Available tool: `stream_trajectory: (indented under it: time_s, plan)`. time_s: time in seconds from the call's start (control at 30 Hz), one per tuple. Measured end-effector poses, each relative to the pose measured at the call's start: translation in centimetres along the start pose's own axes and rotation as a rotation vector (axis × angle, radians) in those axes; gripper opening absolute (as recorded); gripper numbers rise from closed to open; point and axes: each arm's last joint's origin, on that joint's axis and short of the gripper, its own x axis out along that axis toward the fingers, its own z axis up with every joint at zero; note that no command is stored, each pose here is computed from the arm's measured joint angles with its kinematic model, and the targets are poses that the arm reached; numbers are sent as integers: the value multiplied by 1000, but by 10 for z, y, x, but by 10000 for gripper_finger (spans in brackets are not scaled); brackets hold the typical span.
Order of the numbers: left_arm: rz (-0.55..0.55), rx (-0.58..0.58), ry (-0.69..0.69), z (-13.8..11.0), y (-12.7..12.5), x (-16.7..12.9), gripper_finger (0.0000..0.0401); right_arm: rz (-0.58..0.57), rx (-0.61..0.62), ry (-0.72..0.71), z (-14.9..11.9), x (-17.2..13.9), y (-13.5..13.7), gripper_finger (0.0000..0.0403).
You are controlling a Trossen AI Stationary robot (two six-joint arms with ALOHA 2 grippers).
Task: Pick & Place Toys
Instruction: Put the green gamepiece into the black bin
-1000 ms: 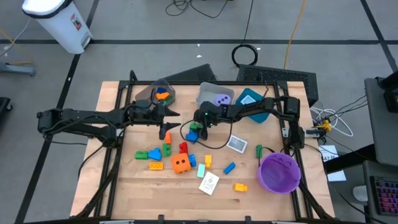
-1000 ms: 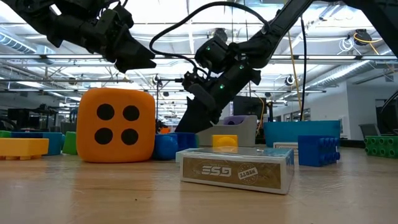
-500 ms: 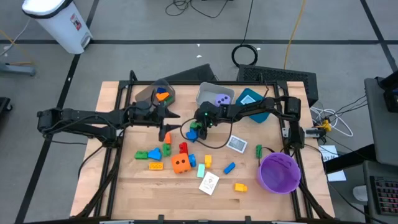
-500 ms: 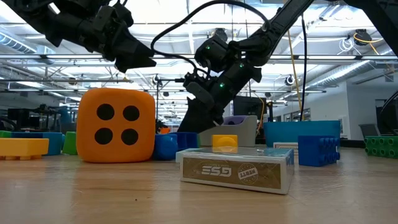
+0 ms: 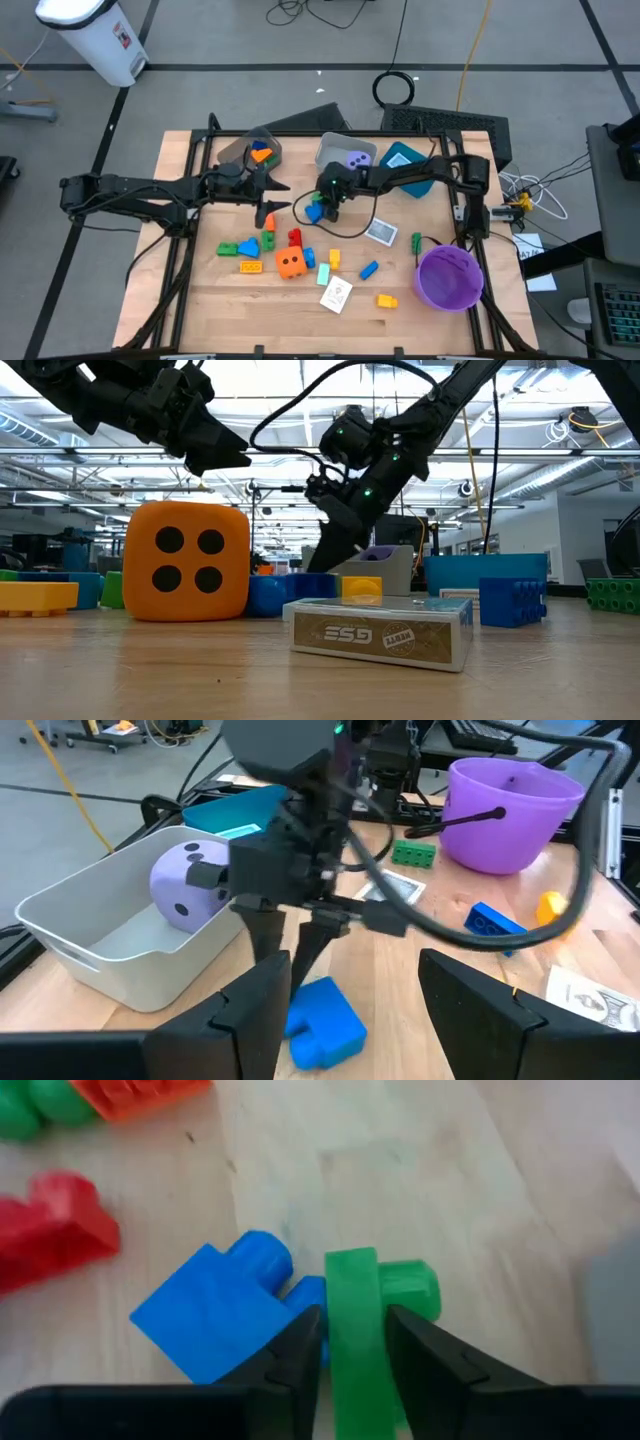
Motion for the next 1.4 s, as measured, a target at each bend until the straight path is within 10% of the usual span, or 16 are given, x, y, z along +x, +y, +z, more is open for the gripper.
stream_trajectory:
  time_s: [0.47, 1.03, 1.4]
  plan:
    - [17, 4, -1, 0, 1, 0, 230, 14, -126, -13, 9, -21, 3, 33]
    - [18, 10, -3, 0, 1, 0, 230, -4, -174, 42, 2, -17, -7, 218]
    - [18, 9, -6, 1, 1, 0, 230, -26, -172, -17, -29, -8, -15, 241]
